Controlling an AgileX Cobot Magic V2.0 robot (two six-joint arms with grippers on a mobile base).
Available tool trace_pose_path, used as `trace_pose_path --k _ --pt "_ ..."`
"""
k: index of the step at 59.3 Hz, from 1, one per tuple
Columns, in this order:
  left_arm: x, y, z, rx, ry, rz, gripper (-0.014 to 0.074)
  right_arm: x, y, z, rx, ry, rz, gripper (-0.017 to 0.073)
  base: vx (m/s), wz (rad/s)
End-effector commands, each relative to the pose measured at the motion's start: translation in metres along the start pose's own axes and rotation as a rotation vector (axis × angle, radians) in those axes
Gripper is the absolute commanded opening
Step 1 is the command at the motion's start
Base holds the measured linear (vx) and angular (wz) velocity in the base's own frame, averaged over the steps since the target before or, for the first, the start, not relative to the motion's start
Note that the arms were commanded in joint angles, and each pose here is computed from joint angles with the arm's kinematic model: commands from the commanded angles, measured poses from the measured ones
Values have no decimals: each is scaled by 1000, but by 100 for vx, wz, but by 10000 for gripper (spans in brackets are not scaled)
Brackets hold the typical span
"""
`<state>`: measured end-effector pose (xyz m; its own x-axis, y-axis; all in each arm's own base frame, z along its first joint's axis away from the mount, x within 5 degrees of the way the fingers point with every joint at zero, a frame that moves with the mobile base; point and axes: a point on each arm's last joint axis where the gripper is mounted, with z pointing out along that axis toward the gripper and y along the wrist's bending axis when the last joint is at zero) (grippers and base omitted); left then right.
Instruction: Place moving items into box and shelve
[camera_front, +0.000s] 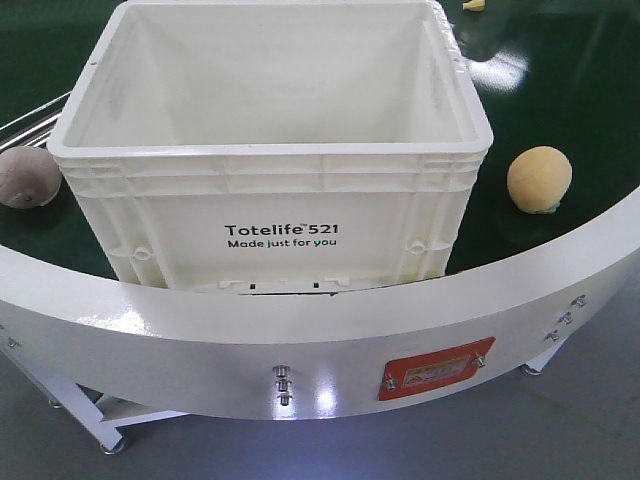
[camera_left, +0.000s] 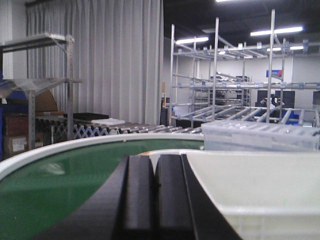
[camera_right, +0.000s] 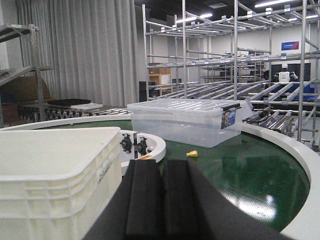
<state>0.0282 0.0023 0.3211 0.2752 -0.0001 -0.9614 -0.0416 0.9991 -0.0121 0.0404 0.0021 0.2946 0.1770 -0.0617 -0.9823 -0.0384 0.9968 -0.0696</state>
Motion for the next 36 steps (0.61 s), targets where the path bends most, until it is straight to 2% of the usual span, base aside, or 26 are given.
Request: trace_pose_path --k 1,7,11,27,36 --pt "-33 0 10 -6 -3 -9 -22 -29 -2 9 3 -24 -25 -16 0 0" --pt "-49 1 23 -26 121 -10 -22 -40 -3 24 -5 72 -25 -16 0 0" --pt "-48 2 33 -35 208 -2 -22 -39 -3 35 -12 152 -25 -16 0 0" --pt "1 4 61 -60 579 9 -22 2 0 71 -44 532 -13 -16 0 0" --pt "20 4 64 -69 708 9 -22 19 2 83 -55 669 -14 -15 0 0"
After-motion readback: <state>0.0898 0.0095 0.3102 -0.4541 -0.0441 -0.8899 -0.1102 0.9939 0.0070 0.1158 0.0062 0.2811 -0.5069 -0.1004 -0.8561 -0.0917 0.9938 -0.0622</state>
